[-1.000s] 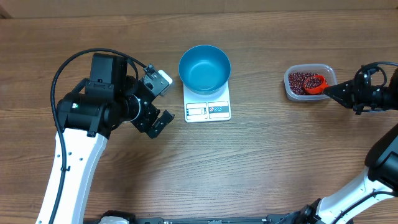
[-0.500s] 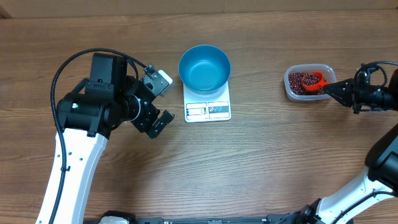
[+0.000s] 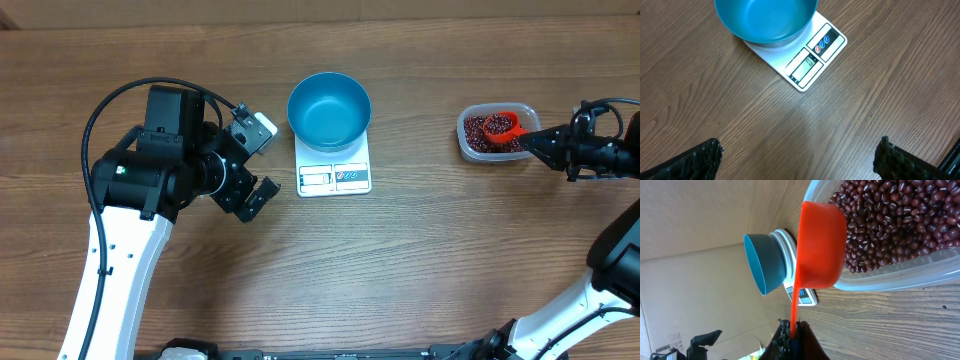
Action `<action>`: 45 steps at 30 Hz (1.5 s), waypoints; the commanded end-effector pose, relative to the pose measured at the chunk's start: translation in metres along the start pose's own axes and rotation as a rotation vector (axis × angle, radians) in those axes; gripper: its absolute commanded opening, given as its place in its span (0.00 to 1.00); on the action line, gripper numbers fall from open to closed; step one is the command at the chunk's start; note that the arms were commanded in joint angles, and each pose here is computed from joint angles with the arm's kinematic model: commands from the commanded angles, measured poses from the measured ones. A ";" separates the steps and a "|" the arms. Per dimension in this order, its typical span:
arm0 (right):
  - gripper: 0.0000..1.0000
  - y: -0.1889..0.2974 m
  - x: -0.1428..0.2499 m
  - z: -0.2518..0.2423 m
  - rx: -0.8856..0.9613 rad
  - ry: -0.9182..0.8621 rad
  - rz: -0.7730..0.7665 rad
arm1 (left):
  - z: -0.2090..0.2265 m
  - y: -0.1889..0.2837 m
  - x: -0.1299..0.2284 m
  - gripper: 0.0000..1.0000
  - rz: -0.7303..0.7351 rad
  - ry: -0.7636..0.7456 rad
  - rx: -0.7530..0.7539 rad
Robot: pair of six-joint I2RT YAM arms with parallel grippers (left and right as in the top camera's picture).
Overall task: Scoop item into bowl and weigh 150g on scale
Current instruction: 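Lift the filled red scoop out of the bean tub with the right gripper, then carry the scoop left over the blue bowl on the scale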
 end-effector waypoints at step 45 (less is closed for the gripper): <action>0.04 -0.110 0.060 0.104 -0.350 0.212 0.298 | 0.000 0.003 -0.004 1.00 -0.017 -0.021 0.008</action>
Point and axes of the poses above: each gripper's point midway between its finger pads, its own y axis back along the fingers, its own z axis along the line the jaws close on, x = y × z, the point moved 4 cm from there along y, back along the fingers
